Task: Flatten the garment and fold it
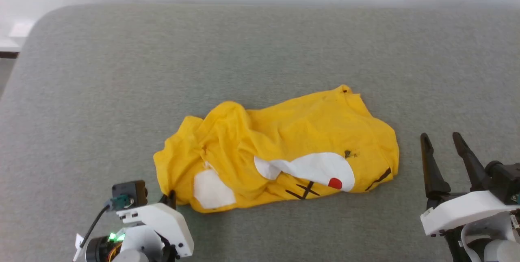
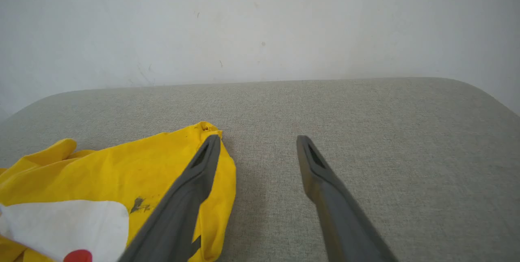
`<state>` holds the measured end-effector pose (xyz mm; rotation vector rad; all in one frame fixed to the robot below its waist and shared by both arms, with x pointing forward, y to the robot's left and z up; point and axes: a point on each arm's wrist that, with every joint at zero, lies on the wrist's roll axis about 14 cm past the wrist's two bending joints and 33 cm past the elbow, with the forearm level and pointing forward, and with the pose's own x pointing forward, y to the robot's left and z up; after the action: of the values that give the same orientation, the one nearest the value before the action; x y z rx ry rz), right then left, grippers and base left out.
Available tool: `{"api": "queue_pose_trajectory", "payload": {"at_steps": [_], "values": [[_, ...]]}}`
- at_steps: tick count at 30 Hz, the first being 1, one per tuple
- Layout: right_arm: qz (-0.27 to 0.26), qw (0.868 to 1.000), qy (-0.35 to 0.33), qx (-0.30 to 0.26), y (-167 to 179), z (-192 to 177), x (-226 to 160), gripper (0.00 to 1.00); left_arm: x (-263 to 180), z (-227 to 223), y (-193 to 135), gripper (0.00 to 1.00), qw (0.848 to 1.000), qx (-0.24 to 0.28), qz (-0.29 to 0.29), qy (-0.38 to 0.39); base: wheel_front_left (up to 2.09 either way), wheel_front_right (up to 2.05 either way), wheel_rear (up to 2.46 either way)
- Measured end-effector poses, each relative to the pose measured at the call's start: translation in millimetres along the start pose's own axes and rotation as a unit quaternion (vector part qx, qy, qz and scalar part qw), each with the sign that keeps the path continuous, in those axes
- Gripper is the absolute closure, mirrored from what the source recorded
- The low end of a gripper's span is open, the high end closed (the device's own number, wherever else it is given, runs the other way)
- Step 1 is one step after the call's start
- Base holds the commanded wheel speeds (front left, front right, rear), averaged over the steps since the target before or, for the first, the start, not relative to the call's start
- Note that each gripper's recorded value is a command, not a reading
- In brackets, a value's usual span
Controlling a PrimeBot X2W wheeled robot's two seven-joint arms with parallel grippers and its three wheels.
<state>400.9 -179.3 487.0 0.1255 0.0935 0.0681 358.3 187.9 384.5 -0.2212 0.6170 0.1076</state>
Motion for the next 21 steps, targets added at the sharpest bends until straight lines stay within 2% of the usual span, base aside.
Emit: {"api": "queue_pose_trajectory", "payload": {"at_steps": [2,5,7,10,12,15,21], "values": [[0.012,1.000,-0.001,0.001,8,1,3,0.00,-8,6,3,0.00,1.000,0.000,0.003,-0.019,0.00,0.00,0.00],[0.022,1.000,-0.006,-0.001,15,5,4,0.00,-19,37,-11,0.00,0.995,0.027,-0.022,-0.092,0.00,0.00,0.00],[0.025,1.000,-0.009,-0.003,17,8,3,0.00,-27,59,-23,0.00,0.987,0.062,-0.044,-0.145,0.00,0.00,0.00],[0.020,1.000,-0.014,-0.004,14,12,0,0.00,-37,89,-54,0.00,0.965,0.116,-0.096,-0.214,0.00,0.00,0.00],[0.013,1.000,-0.015,-0.004,9,12,-3,0.00,-44,100,-87,0.00,0.946,0.156,-0.152,-0.239,0.00,0.00,0.00],[0.004,1.000,-0.012,-0.005,3,11,-8,0.00,-54,100,-139,0.00,0.911,0.228,-0.241,-0.247,0.00,0.00,0.00],[-0.010,1.000,-0.012,-0.004,-6,11,-15,0.00,-60,60,-203,0.00,0.827,0.389,-0.363,-0.182,0.00,0.00,0.00]]}}
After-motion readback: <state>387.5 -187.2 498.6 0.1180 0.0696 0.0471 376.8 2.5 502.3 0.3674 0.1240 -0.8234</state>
